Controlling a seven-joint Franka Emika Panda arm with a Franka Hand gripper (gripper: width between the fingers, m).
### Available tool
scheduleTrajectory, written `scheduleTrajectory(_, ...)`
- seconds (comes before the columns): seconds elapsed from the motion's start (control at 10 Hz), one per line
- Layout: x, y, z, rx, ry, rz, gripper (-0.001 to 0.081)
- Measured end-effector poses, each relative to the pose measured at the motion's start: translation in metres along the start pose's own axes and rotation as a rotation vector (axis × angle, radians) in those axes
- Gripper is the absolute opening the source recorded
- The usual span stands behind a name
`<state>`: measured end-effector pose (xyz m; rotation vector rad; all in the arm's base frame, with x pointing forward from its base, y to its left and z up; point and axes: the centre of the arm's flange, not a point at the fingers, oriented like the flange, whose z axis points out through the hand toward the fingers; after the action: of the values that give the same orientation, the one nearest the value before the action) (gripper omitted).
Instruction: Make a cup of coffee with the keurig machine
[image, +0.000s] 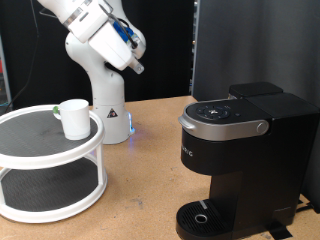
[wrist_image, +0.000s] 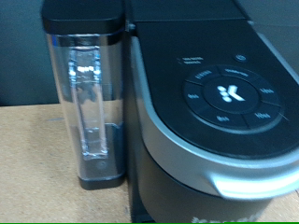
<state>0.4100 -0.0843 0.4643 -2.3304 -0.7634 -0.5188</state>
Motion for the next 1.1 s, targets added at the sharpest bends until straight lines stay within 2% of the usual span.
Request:
scheduleTrajectory(0.3, -0.019, -0.006, -0.009, -0.004, 0.126, 0.051, 0.0002)
scheduleTrajectory(0.5, -0.035, -0.019, -0.027, 0.054, 0.178, 0.062, 0.0002)
scheduleTrajectory(0.7, -0.055, -0.031, -0.046, 0.135, 0.156, 0.034, 0.0002)
scheduleTrajectory(0.9, -0.072, -0.040, -0.063, 0.179, 0.123, -0.007, 0.0002)
scheduleTrajectory(1.0, -0.070, -0.037, -0.062, 0.154, 0.138, 0.002, 0.0002)
scheduleTrajectory(1.1, -0.065, -0.030, -0.060, 0.074, 0.217, 0.024, 0.0002)
